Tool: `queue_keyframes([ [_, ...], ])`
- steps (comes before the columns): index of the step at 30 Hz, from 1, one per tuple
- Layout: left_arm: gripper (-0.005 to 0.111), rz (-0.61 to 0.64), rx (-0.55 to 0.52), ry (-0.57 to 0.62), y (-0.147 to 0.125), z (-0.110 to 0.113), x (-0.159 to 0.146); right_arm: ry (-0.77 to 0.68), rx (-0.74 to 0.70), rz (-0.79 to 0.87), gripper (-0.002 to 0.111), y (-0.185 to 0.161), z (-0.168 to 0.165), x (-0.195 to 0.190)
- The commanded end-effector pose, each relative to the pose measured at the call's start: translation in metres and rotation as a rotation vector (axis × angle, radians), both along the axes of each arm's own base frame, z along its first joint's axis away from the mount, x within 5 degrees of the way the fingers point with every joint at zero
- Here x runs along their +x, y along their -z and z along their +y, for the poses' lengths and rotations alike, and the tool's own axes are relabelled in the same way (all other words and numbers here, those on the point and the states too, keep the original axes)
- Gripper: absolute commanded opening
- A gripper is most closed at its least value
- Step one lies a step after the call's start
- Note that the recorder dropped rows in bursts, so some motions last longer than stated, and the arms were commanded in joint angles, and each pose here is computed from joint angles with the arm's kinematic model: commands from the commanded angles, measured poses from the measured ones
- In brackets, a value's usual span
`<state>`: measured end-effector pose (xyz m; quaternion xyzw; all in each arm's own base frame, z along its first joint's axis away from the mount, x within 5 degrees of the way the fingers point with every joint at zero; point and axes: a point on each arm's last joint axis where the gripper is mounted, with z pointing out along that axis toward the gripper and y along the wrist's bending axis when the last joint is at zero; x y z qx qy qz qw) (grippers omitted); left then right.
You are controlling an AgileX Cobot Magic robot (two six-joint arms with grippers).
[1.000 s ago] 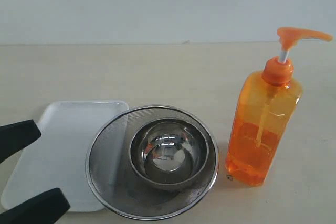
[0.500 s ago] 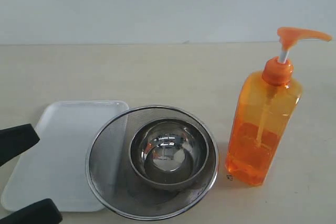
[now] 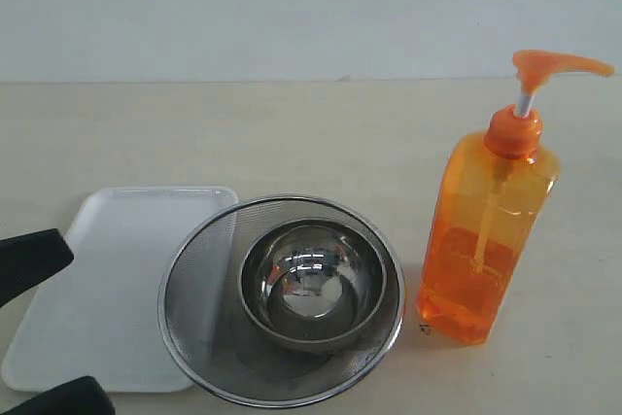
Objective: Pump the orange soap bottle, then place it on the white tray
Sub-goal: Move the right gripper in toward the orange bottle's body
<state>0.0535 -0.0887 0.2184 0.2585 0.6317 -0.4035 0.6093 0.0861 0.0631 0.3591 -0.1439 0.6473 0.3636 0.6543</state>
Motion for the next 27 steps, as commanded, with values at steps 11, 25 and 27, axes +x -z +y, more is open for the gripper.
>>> queue_keyframes([
  [11, 0.110, -0.019, -0.001, -0.001, 0.000, 0.001, 0.000, 0.246, -0.165, 0.324, 0.000, 0.042, -0.013, 0.049],
  [25, 0.110, -0.019, -0.001, -0.001, 0.000, 0.001, 0.000, 0.200, -0.121, 0.458, 0.000, 0.079, -0.010, 0.044],
  [27, 0.110, -0.019, -0.001, -0.001, 0.000, 0.001, 0.000, 0.183, -0.121, 0.461, 0.000, 0.079, -0.008, 0.042],
])
